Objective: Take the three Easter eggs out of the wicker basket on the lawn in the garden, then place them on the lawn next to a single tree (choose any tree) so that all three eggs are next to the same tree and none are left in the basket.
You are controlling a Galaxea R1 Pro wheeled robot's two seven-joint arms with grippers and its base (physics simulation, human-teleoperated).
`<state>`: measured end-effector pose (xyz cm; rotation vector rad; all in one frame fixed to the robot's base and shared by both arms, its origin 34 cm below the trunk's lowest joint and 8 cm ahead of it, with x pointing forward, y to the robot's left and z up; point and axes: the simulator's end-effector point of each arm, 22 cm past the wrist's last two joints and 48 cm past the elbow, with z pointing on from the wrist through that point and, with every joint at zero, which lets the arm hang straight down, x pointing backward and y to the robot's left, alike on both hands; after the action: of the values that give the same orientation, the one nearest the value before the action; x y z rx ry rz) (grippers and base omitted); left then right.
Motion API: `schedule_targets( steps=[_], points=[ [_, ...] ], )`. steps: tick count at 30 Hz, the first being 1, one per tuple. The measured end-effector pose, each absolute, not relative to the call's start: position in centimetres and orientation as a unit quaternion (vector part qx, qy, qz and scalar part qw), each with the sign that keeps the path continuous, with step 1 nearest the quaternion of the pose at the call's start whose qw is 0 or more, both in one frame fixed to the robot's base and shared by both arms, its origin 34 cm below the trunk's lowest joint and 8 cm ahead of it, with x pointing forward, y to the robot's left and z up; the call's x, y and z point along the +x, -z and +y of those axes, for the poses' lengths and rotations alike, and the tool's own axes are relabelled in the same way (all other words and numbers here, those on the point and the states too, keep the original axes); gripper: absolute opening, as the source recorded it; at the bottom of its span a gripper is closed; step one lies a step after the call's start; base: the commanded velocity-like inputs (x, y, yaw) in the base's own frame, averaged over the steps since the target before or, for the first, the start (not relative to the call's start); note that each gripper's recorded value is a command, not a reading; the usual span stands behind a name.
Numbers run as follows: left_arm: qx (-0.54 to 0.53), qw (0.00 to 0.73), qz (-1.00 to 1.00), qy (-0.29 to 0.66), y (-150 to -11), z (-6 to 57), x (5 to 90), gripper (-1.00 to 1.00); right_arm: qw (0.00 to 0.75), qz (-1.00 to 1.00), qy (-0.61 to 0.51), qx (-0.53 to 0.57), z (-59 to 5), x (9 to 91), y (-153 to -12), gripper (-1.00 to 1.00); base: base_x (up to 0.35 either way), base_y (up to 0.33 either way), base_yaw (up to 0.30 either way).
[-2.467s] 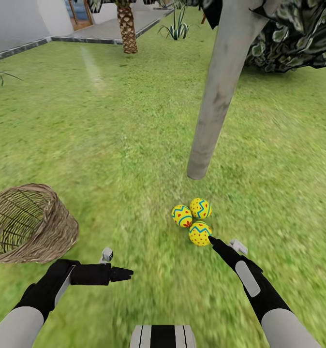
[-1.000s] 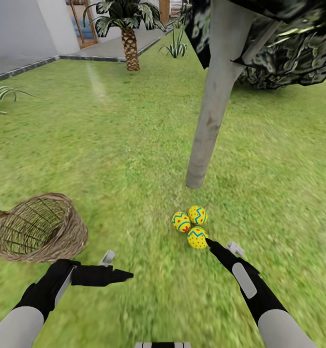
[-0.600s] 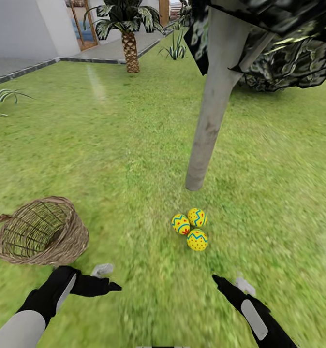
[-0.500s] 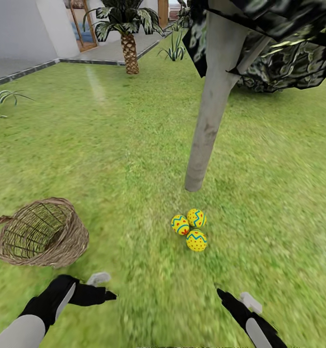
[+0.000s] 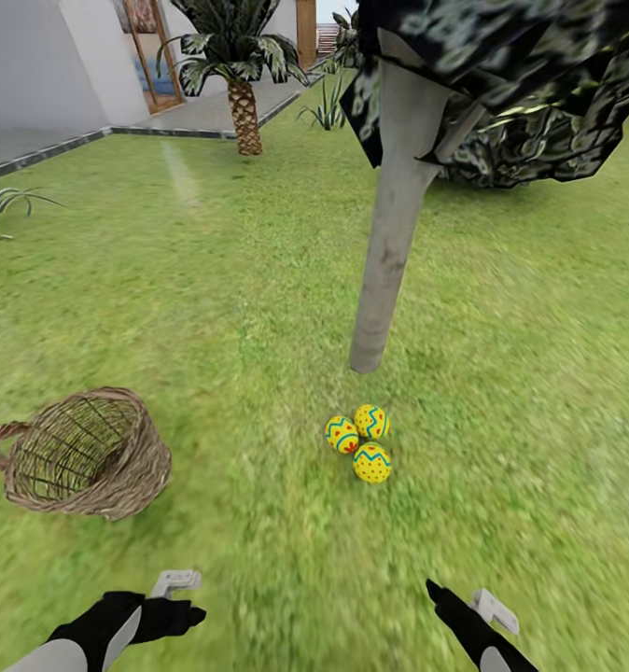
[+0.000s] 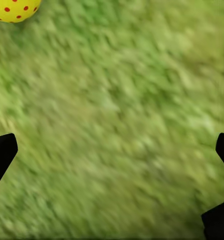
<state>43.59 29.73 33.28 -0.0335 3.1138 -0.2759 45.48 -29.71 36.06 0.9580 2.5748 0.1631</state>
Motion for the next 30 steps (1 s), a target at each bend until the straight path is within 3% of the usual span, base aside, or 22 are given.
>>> schedule_targets(
  steps=[30],
  points=[
    [-0.003,0.061,0.998,0.017,-39.3,32.7,43.9,1.0,0.179,0.93,-0.023,0.32,-29.8,41.8,-40.6,1.0,0.0,0.0,0.0]
  ],
)
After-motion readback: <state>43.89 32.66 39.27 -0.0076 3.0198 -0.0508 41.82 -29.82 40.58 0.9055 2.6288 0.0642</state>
